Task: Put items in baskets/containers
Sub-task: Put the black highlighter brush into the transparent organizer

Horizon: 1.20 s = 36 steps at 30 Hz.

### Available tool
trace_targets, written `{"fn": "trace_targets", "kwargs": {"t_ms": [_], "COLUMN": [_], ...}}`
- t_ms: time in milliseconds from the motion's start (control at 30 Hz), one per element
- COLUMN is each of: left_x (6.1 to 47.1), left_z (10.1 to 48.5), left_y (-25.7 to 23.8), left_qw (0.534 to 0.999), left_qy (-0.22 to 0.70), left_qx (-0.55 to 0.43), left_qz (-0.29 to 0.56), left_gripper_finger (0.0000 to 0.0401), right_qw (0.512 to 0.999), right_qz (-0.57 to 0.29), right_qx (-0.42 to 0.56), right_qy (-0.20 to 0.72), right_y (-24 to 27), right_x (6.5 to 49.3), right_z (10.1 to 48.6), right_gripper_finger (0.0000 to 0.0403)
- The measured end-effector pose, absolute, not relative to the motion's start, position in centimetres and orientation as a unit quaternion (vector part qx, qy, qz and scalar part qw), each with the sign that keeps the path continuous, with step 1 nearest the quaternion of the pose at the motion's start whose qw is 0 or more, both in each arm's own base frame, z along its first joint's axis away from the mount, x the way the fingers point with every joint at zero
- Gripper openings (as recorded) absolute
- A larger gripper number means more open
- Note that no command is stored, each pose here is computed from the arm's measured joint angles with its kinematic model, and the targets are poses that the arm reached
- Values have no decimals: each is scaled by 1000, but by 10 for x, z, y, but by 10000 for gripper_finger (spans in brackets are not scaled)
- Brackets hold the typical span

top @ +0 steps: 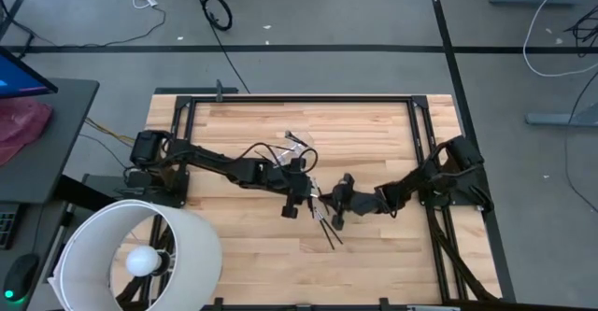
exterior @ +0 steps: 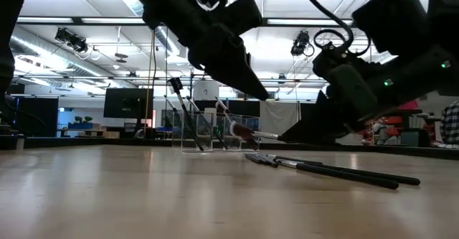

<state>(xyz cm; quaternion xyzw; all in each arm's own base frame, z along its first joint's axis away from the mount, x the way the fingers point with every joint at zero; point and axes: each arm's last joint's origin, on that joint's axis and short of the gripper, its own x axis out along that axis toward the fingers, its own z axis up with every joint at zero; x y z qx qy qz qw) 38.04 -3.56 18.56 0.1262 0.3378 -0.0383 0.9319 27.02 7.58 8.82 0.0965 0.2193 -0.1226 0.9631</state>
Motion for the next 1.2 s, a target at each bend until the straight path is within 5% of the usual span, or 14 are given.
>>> {"fn": "trace_targets", "kwargs": {"t_ms": [267, 433, 767, 1200], "left_x": [385, 385, 384, 383], "left_z": [164, 164, 163, 163], "left_y": [-36, -34, -32, -33], "left_qw": [922, 920, 918, 916], "left_qy": [363, 365, 371, 376], "left_qx": [129, 140, 140, 140], "left_qz": [-43, -18, -15, -20], "left_gripper_finger": [205, 210, 166, 61], "right_qw": [965, 969, 973, 975], "right_qz": [-124, -111, -104, -103], "right_qx": [105, 113, 107, 106], "right_qy": [204, 187, 176, 167], "right_y": [72, 73, 75, 75], "right_x": [273, 275, 276, 277], "right_z": [91, 95, 98, 99], "right_gripper_finger": [16, 17, 17, 17]}}
